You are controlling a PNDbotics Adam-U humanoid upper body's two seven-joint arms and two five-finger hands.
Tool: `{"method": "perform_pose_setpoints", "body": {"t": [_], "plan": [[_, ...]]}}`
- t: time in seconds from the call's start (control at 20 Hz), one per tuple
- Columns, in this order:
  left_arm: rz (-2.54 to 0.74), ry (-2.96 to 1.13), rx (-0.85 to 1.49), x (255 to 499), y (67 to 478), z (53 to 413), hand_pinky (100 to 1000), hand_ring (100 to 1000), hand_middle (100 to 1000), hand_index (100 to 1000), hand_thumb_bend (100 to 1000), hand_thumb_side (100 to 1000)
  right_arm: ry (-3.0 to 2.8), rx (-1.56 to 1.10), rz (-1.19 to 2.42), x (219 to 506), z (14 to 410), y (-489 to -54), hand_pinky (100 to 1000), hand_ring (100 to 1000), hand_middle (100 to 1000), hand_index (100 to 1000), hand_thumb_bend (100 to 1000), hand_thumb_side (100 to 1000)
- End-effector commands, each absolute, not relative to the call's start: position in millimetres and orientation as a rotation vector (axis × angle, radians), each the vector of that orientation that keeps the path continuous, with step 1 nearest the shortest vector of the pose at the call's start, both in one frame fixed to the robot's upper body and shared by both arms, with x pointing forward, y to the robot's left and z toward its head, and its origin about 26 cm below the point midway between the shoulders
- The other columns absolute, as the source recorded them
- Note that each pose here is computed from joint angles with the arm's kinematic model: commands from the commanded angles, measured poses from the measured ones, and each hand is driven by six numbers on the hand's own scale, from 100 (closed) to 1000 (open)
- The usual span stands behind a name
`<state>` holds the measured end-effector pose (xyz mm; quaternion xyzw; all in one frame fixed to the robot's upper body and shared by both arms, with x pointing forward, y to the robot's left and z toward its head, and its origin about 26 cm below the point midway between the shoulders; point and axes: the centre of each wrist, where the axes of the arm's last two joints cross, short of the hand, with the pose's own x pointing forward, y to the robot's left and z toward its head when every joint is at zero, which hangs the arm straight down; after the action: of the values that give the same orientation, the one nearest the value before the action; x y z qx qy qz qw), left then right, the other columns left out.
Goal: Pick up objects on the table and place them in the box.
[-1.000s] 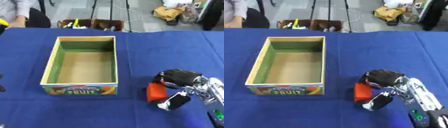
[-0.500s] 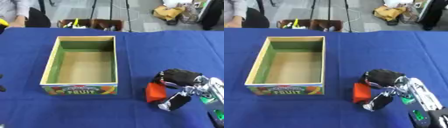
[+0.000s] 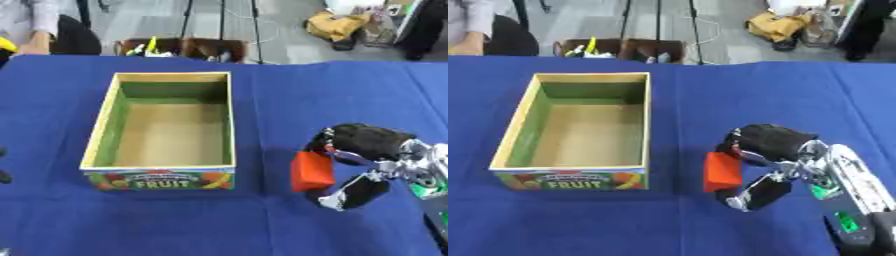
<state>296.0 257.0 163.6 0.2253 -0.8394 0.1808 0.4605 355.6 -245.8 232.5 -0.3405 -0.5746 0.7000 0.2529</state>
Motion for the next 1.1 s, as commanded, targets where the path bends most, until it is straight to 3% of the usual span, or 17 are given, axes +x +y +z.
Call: {"method": "perform_pose_setpoints", "body": {"t": [0.05, 0.1, 0.15, 0.35, 0.4, 0.45, 1.1], "plan": [[0.427, -2.102, 0.555, 294.0, 257.4, 171.9, 254, 507, 550, 410, 100, 836, -1.617, -1.0, 1.871, 350.5, 253.7, -250.9, 577, 652, 435, 558, 100, 507], [0.428, -2.102, 0.556, 294.0, 257.4, 171.9, 254, 507, 550, 410, 100, 836, -1.632, -1.007, 1.859, 350.0, 256.6, -251.3, 578, 652, 432, 556, 100, 549], [0.428, -2.102, 0.557, 294.0, 257.6, 172.0, 254, 507, 550, 410, 100, 836, -1.652, -1.02, 1.84, 349.2, 261.0, -252.0, 576, 650, 425, 551, 100, 511], [0.426, -2.102, 0.558, 293.9, 257.8, 171.9, 255, 507, 550, 410, 100, 836, -1.739, -1.081, 1.772, 345.6, 282.1, -253.4, 574, 642, 409, 536, 100, 502], [0.425, -2.102, 0.558, 293.9, 257.8, 171.9, 255, 507, 550, 410, 100, 836, -1.762, -1.096, 1.756, 344.7, 288.3, -253.3, 574, 642, 409, 535, 100, 563], [0.423, -2.102, 0.558, 293.9, 257.9, 171.8, 255, 507, 550, 410, 100, 845, -1.787, -1.113, 1.74, 343.7, 295.3, -253.0, 574, 638, 401, 528, 100, 508], [0.398, -2.105, 0.547, 293.8, 256.7, 171.7, 255, 507, 550, 410, 100, 837, -1.89, -1.083, 1.693, 364.8, 349.1, -240.9, 571, 637, 375, 502, 100, 503]]}}
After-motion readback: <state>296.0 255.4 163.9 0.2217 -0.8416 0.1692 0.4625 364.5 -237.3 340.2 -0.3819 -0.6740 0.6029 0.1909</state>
